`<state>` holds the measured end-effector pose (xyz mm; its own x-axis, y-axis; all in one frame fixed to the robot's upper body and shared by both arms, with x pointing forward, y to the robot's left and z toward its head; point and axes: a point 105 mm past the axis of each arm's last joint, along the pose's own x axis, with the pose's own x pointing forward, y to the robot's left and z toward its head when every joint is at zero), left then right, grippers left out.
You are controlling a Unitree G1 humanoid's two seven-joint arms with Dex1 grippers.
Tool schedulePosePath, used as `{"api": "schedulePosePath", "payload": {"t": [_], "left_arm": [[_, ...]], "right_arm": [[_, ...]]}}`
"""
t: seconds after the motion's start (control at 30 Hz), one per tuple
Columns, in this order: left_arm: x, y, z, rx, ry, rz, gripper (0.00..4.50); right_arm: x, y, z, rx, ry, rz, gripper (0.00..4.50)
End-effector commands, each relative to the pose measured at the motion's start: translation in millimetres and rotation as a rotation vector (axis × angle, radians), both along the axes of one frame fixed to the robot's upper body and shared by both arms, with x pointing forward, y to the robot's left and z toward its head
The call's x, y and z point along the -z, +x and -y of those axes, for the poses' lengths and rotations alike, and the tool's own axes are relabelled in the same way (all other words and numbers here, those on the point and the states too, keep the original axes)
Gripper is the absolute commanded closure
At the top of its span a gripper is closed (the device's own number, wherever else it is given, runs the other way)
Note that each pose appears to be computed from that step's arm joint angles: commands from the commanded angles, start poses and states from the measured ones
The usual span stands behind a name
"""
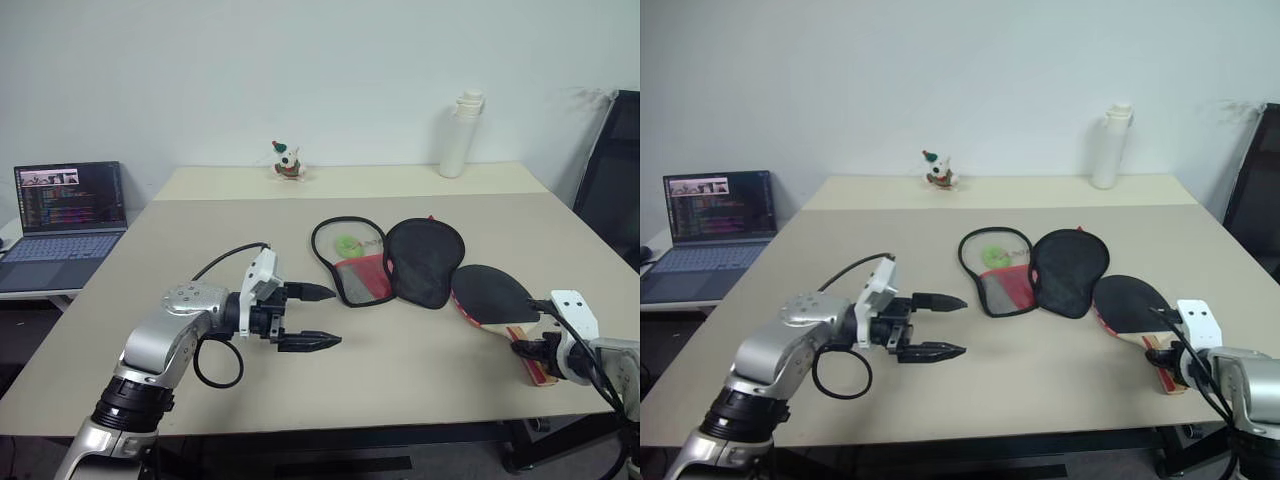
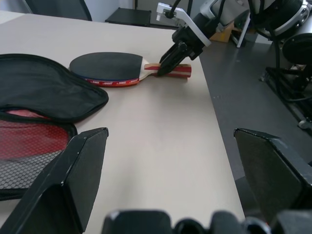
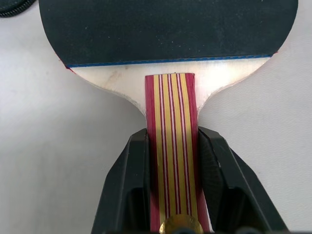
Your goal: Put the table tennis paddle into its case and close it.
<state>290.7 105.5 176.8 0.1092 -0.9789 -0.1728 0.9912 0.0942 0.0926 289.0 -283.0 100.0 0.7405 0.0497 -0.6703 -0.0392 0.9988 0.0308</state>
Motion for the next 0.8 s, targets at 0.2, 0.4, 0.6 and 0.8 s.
{"api": "schedulePosePath", "payload": {"t": [0.2,0.4,0.6,0.8], "left_arm": [[-8,-3,5,0.022,-0.013,0.039,0.00],[-8,-3,4,0.009,-0.014,0.036,0.00],[-7,-5,2,-0.004,-0.011,0.036,0.00],[-6,-7,-1,-0.017,-0.008,0.031,0.00]], "right_arm": [[-9,10,-7,0.001,-0.001,0.075,1.98],[-6,22,-24,-0.045,0.036,0.097,1.98],[4,23,-17,-0.030,-0.010,0.073,2.56],[-1,25,-9,0.021,-0.034,0.106,3.41]]}}
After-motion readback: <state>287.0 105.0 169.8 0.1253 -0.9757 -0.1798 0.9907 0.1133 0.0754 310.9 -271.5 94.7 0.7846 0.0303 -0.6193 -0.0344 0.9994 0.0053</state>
